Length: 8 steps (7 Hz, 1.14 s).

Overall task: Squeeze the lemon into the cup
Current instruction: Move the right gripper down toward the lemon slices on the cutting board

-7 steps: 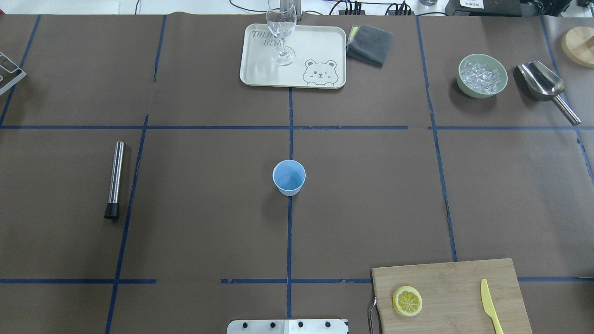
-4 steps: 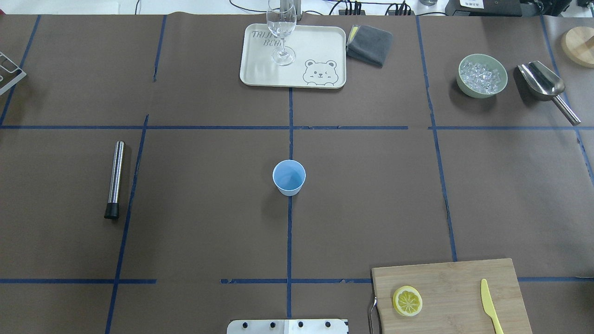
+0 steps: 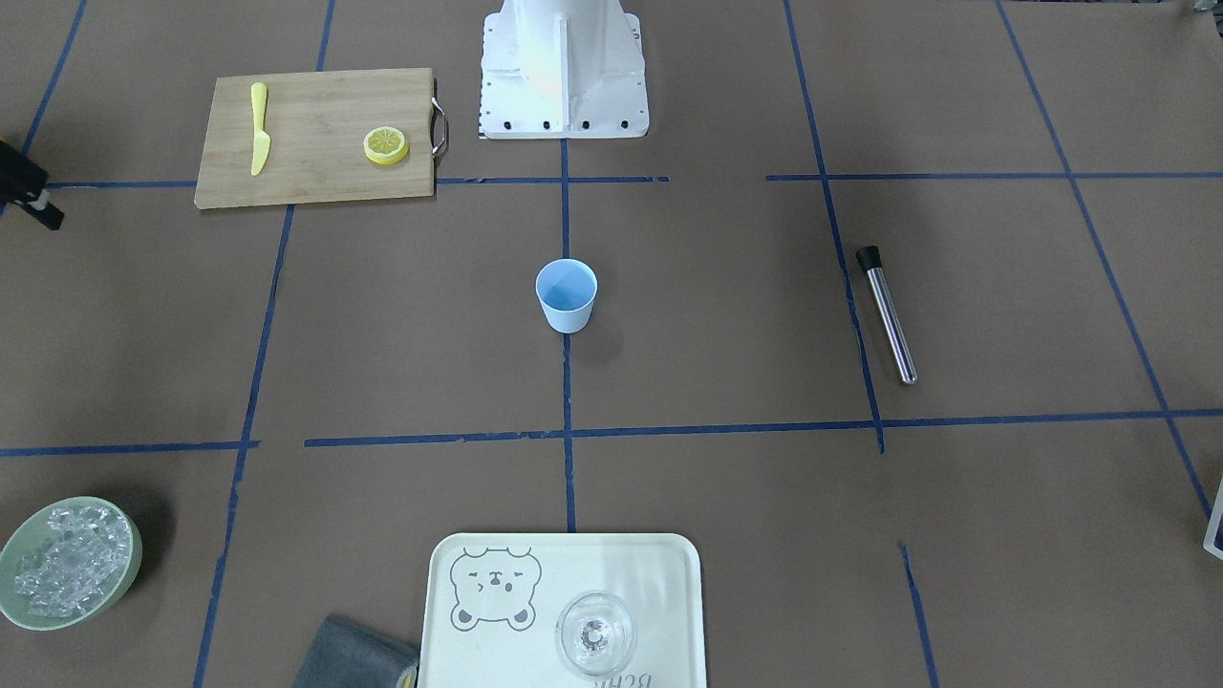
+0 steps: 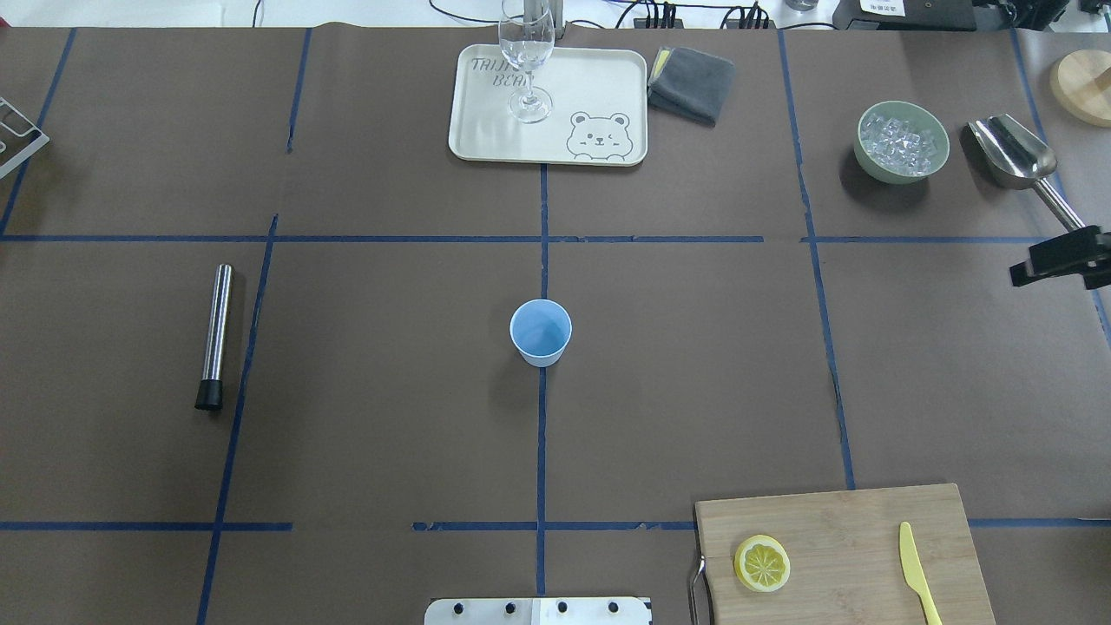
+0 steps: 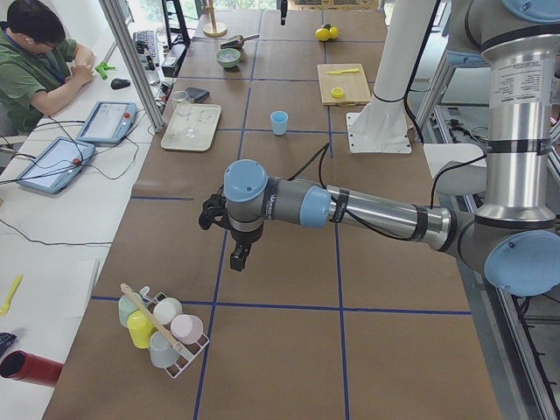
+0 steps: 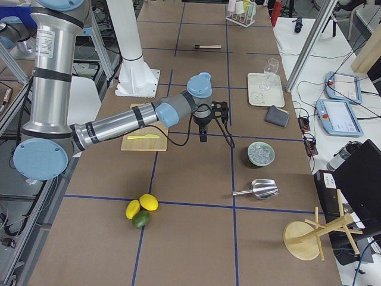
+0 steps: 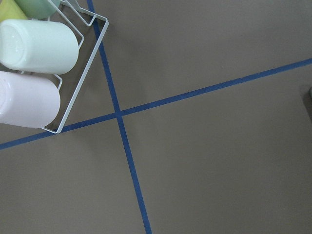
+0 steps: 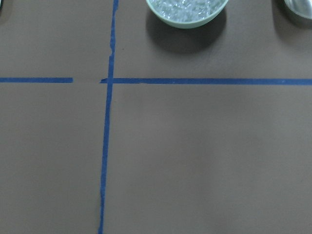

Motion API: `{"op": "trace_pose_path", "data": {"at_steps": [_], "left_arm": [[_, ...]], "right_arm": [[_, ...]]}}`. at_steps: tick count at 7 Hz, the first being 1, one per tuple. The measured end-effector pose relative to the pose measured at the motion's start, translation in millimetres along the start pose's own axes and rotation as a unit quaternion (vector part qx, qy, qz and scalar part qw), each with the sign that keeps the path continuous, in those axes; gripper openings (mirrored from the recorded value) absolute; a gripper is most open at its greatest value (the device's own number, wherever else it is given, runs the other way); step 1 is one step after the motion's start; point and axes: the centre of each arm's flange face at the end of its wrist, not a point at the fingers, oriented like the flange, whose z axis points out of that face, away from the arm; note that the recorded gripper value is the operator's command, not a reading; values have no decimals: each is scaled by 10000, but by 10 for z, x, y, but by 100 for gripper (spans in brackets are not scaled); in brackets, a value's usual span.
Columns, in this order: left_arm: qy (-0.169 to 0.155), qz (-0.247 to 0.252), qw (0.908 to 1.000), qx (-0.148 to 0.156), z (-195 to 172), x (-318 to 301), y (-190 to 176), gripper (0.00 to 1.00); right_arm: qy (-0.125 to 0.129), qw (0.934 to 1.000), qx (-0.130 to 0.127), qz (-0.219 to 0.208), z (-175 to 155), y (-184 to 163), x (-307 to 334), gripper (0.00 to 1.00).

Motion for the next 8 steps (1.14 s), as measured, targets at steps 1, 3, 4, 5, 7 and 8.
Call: {"op": "trace_pose_path", "data": {"at_steps": [1, 3, 4, 5, 7, 8], "left_arm": [[16, 4, 10000, 2, 2, 0, 1, 100], [21, 5, 10000, 6, 0, 0, 9, 100], [21, 5, 10000, 9, -4, 5, 12, 100], [20, 7, 10000, 16, -12, 10, 17, 100], [19, 20, 10000, 22, -16, 16, 20, 100], [21, 22, 10000, 15, -8, 9, 23, 100]], "right_arm": [[-39, 9997, -29, 252, 60, 181, -367, 100], [-267, 9981, -35, 549, 94, 520, -748, 100], [-267, 9978, 57, 599, 187, 697, -844, 100], [-172, 9980, 172, 589, 327, 878, -985, 100], [-92, 9975, 350, 606, 603, 1324, -1428, 100], [-41, 9968, 527, 601, 815, 1621, -1671, 100]]}}
